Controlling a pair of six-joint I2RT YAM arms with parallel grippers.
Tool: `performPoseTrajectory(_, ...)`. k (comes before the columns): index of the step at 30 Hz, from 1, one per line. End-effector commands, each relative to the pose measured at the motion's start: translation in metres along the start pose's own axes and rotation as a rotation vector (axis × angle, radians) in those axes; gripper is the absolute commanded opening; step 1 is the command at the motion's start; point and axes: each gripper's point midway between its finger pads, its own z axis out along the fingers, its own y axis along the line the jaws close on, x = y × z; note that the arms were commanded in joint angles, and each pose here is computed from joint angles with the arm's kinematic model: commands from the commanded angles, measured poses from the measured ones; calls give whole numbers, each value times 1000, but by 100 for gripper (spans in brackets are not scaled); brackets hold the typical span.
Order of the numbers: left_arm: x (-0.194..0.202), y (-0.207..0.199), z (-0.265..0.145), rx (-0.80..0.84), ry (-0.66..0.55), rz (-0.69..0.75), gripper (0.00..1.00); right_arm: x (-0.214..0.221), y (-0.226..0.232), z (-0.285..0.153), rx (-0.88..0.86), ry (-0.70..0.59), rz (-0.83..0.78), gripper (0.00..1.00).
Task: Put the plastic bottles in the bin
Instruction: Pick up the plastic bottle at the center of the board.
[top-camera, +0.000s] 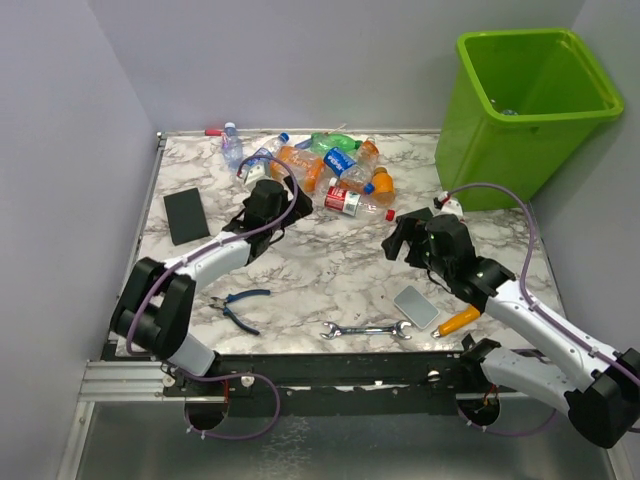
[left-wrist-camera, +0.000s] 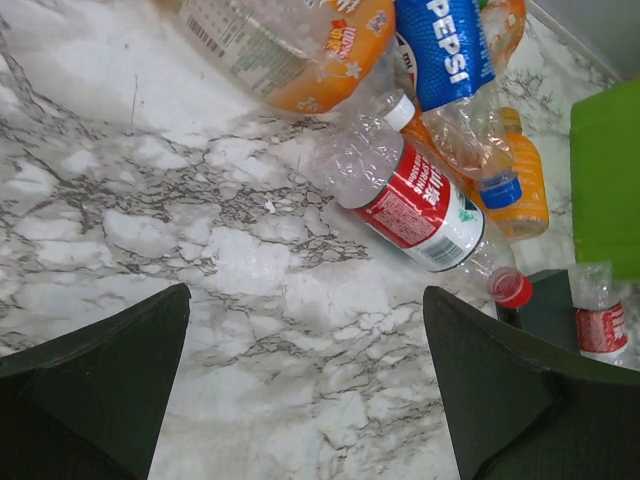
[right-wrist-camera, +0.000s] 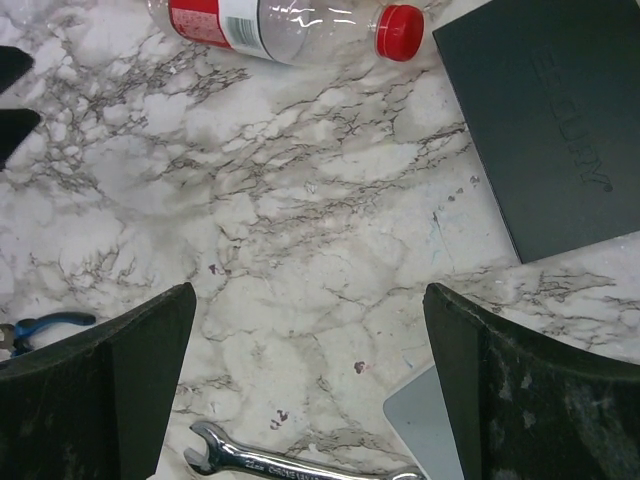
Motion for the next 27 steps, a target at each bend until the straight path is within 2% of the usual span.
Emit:
performPoseTrajectory(1, 20, -26, 16, 113, 111, -279, 99, -15, 7, -5, -39, -85, 38, 100)
performPoseTrajectory(8, 27, -43, 38, 91, 77, -406, 99, -17, 3, -12, -44, -113, 38, 100)
performPoseTrajectory(13, 46, -41, 71, 18, 83, -483, 99, -25, 1, -18, -31, -143, 30, 100)
performPoseTrajectory(21, 59, -30, 114, -109, 53, -483, 94, -38, 0, -32, -33, -192, 25, 100)
performPoseTrajectory(27, 67, -18, 138, -184, 44, -471, 85, -50, 4, -42, -48, -219, 18, 100)
